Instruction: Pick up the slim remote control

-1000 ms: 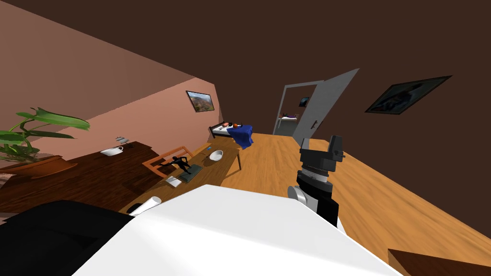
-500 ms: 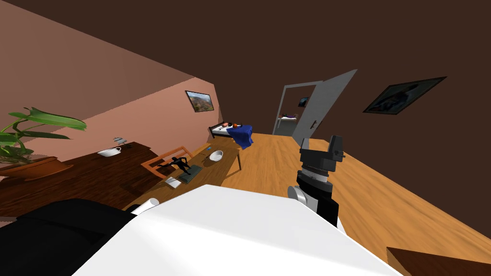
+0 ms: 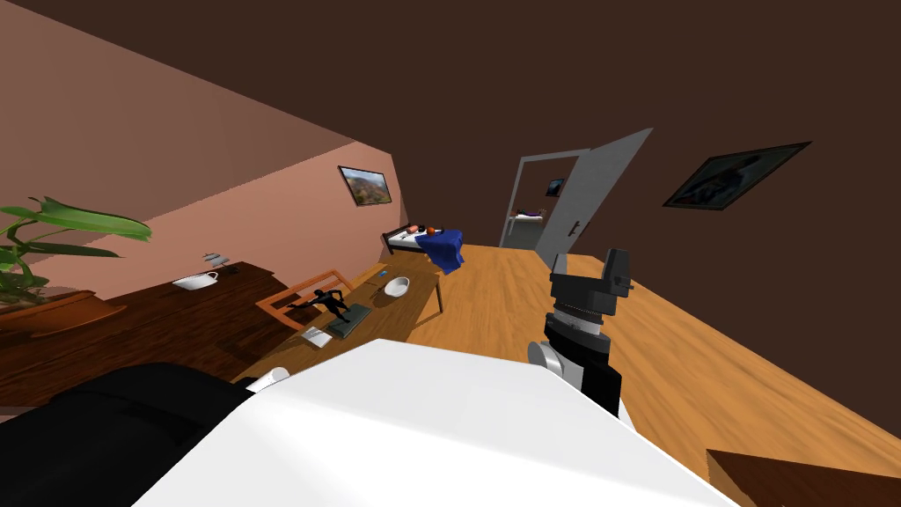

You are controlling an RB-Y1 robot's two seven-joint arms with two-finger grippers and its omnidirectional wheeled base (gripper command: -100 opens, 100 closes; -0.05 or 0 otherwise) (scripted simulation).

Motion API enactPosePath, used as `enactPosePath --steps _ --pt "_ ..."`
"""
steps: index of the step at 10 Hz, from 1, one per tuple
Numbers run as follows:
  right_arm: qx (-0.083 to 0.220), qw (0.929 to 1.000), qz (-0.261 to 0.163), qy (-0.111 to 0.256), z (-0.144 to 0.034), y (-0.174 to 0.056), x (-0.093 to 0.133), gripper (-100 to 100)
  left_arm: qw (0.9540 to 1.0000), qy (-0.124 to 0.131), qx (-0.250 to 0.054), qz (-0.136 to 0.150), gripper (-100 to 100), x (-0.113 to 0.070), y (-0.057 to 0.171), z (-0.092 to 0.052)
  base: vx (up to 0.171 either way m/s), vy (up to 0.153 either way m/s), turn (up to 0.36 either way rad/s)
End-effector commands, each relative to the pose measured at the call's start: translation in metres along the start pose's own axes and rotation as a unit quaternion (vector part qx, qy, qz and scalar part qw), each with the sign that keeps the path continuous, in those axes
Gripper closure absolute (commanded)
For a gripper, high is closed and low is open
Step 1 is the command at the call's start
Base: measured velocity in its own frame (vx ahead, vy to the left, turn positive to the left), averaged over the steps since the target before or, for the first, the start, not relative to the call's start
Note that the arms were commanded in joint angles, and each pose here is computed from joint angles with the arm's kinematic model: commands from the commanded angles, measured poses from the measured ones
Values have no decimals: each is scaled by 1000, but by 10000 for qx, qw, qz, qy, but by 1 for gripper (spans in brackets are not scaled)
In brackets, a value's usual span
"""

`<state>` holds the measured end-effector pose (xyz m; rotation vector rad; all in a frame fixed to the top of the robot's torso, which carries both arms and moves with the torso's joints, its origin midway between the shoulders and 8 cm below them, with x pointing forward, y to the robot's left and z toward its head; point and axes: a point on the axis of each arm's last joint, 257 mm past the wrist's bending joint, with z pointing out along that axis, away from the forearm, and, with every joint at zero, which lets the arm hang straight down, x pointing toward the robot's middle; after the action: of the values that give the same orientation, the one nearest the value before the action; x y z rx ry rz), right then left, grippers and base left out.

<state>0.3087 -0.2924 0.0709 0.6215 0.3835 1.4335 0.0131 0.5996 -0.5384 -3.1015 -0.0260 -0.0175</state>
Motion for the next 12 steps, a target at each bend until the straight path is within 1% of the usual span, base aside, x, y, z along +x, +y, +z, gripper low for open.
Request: enactPosePath --steps 1,2,3,4,5,6,7,8,9,10,11,12 --pt "0 10000 0 0 0 0 0 0 9999 79 34 56 100 8 -1 -3 -2 10 7" --pt "0 10000 0 0 0 0 0 0 10000 -28 -17 -61 100 -7 6 -2 4 20 -38" --pt "0 10000 0 0 0 0 0 0 10000 81 24 41 100 6 4 -5 2 19 -7" --pt "0 10000 0 0 0 0 0 0 10000 20 -27 -36 100 -4 13 -6 4 24 -32" --pt "0 10000 0 0 0 0 0 0 10000 86 -6 25 100 3 12 -8 3 23 -10" --pt "0 10000 0 0 0 0 0 0 9999 -45 -91 -100 100 -15 23 -6 4 25 -33" --pt "0 10000 0 0 0 0 0 0 9999 -11 -82 -87 100 -11 23 -7 3 22 -8" --pt "0 10000 0 0 0 0 0 0 9999 92 -56 8 100 1 22 -10 -1 9 13" --pt "0 10000 0 0 0 0 0 0 9999 92 -56 8 100 1 22 -10 0 0 0" --pt "0 10000 0 0 0 0 0 0 9998 -26 -150 -113 100 -16 34 -8 7 18 -37" --pt "0 10000 0 0 0 0 0 0 9999 98 -125 -13 100 -2 34 -12 3 21 -4" --pt "0 10000 0 0 0 0 0 0 9996 -31 -233 -161 100 -19 47 -10 3 23 -36"
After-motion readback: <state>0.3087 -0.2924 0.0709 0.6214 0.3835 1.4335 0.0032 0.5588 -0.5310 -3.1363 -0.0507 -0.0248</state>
